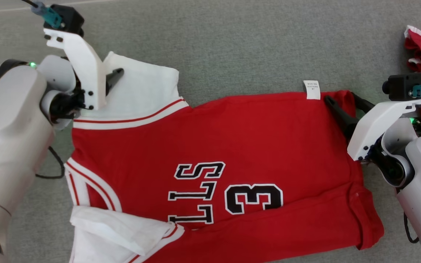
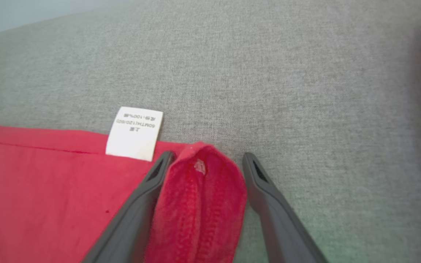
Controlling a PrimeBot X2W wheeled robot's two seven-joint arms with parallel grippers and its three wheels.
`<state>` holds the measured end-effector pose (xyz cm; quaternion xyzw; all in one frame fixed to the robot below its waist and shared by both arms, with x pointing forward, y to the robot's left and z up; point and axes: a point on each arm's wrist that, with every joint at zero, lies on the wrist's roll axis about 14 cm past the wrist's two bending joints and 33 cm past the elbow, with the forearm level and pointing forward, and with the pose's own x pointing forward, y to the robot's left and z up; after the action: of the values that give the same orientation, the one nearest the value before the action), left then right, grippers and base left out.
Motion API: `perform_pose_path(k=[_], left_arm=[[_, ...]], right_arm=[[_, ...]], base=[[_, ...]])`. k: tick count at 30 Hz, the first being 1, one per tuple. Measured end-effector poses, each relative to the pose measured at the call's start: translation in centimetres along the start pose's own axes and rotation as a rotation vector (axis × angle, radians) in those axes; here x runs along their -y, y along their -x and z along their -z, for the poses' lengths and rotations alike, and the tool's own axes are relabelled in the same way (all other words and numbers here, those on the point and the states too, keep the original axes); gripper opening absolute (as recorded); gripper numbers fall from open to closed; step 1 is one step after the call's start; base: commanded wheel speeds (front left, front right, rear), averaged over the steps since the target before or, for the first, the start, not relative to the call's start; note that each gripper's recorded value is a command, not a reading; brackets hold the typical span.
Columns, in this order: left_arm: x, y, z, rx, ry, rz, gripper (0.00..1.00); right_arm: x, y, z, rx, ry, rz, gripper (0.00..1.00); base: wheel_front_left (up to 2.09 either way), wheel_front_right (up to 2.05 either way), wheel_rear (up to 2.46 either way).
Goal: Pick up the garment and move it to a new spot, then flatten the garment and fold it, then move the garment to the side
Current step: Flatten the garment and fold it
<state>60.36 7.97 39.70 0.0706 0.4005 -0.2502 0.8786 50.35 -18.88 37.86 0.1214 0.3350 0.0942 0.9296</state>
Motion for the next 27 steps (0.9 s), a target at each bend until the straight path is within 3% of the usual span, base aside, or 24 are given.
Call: perform_pose_path(k=[2,3,4,5,6,19,27], left_arm=[[0.1,-0.5,-0.2,-0.003,0.003,0.007,1.00],[0.2,-0.6,-0.3,-0.004,0.004,0.008,0.94],[0.2,-0.7,-0.4,-0.006,0.003,0.009,0.53],[0.3,-0.7,-0.4,-0.008,0.001,0.011,0.25],[0.4,-0.7,-0.4,-0.007,-0.001,0.009,0.00],[-1.7,4.1,-3.3,0.172,0.039,-0.076,0.00],[1.1,8.7,-3.0,0.201,0.038,-0.030,0.00]], right_arm=[[0.0,0.0,0.1,-0.002,0.001,-0.005,0.44],[0.1,0.0,0.1,-0.002,0.002,-0.006,0.29],[0.1,0.1,0.2,-0.003,0.004,-0.007,0.09],[0.1,0.2,0.2,-0.001,0.006,-0.009,0.00],[0.0,0.2,0.2,0.005,0.005,-0.011,0.00],[0.7,2.1,-3.4,0.244,-0.048,0.029,0.00],[-2.0,5.0,-4.5,0.344,-0.038,-0.035,0.00]], base=[[0.00,0.00,0.00],[0.00,0.00,0.00],[0.00,0.00,0.00],[0.00,0.00,0.00],[0.00,0.00,0.00],[0.00,0.00,0.00],[0.00,0.00,0.00]])
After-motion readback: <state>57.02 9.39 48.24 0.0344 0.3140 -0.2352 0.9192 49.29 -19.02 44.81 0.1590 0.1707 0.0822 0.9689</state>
